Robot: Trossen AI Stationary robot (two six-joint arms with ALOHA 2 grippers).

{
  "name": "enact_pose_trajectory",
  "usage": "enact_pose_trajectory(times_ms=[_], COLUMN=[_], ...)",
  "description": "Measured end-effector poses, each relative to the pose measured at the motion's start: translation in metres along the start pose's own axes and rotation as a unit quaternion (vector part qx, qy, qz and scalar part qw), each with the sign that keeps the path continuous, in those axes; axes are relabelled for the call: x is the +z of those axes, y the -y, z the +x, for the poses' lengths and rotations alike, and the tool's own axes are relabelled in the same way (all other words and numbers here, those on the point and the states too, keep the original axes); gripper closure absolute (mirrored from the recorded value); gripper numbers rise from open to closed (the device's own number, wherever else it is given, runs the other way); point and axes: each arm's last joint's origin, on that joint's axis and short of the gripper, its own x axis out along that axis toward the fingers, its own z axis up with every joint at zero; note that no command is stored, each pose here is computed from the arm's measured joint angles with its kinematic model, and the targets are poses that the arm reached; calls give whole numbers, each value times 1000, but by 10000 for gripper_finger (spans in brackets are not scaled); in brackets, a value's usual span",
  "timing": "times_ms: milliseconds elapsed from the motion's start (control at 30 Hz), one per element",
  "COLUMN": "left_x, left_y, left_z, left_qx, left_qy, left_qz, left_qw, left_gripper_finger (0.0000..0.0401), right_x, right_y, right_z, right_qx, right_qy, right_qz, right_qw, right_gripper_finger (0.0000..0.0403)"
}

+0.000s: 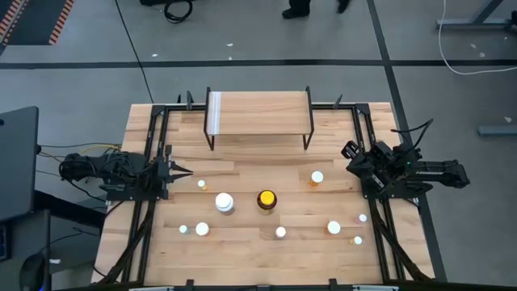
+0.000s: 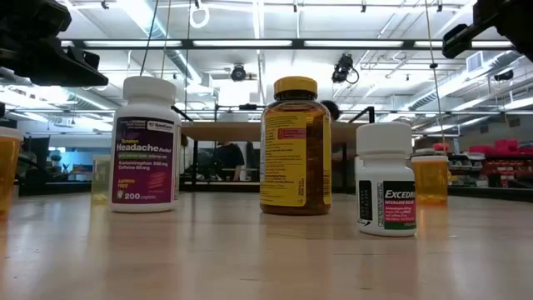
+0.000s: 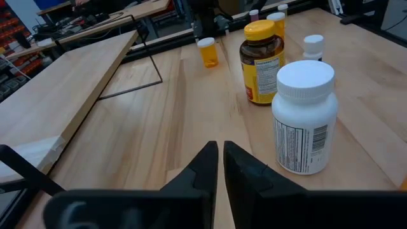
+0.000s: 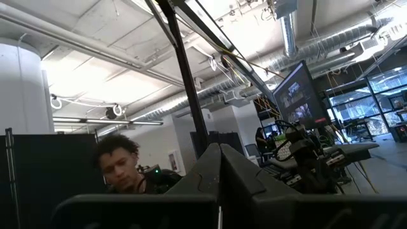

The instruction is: Pick and place medicine bottles onto shelf by color

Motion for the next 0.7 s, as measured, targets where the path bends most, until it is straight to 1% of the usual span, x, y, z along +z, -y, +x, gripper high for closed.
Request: enact_pose_trajectory(times_ms=[367, 567, 700], left_x=[0, 0, 0], left_y=[0, 0, 0], left_z=[0, 0, 0], left_qx=[0, 0, 0], left_qy=[0, 0, 0], left_qz=[0, 1, 27], left_qw=[1000, 1000, 1000], left_gripper_finger=[373, 366, 367], right_x=[0, 0, 0], right_y=[0, 0, 0], right_z=[0, 0, 0], right_qx=[0, 0, 0], right_qy=[0, 0, 0], right_qz=[0, 0, 0], right_qw=[1000, 1000, 1000], right_gripper_finger=[387, 387, 387])
